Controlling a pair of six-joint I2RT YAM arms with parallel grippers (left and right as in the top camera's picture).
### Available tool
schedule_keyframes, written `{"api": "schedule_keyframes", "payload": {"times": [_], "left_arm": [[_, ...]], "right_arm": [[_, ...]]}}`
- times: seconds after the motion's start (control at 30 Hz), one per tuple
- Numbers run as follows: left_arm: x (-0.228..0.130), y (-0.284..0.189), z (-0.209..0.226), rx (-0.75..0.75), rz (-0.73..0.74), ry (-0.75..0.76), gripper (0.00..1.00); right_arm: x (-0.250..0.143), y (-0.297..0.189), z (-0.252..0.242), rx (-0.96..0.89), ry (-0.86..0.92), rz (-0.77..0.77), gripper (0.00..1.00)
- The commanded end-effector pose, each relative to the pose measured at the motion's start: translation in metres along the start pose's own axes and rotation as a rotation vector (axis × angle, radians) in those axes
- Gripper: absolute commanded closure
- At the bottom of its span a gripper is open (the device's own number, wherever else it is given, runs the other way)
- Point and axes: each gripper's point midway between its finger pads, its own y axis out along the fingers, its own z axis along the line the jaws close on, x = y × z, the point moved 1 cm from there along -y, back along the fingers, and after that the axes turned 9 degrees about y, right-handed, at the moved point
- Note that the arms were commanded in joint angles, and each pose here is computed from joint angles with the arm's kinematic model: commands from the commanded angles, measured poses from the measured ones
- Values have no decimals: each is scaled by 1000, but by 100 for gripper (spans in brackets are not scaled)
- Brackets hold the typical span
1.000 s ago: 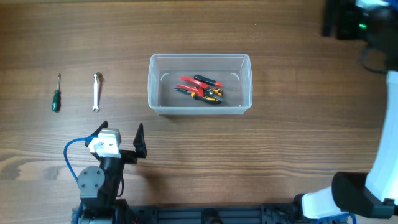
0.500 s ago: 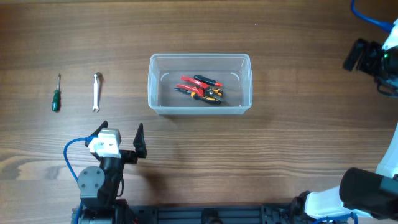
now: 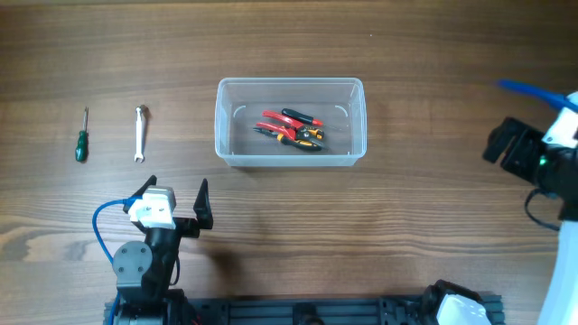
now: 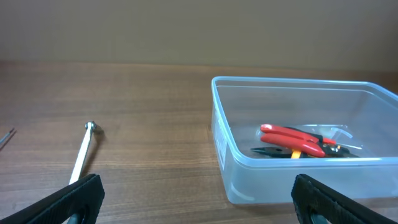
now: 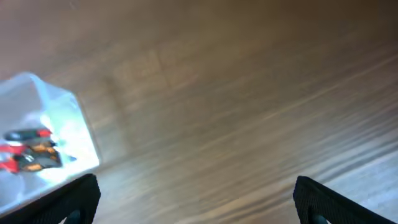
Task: Pack container
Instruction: 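Withdraw the right gripper to the right side of the table, then move the left gripper over the silver wrench at the left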
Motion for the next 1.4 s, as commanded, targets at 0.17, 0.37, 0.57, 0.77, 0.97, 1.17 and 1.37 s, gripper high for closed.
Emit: {"api": "schedule_keyframes", "payload": {"times": [0.17,0.37,0.57,0.77,0.97,1.17,1.37], "left_arm": [[-2,1,-3,-18,-3,18,0],[-1,0,-9,-52,-4,-17,0],[-1,0,-9,-55,1,-204,0],[0,-3,-18,-107,39,-214,0],[39,2,1,-21,39,53,0],[113,18,71,322,226,246,0],[130,60,75,220,434,246,0]], "right_arm": [[-15,32,-4,-20,-2,124,0],[-8,49,-3,-26,-1,147,0],[-3,55,-3,-29,5,142,0],[2,56,-2,-23,-1,120,0],[6,56,-1,-18,-1,104,0],[8,56,0,-16,-2,95,0],[8,57,0,-16,-2,95,0]]}}
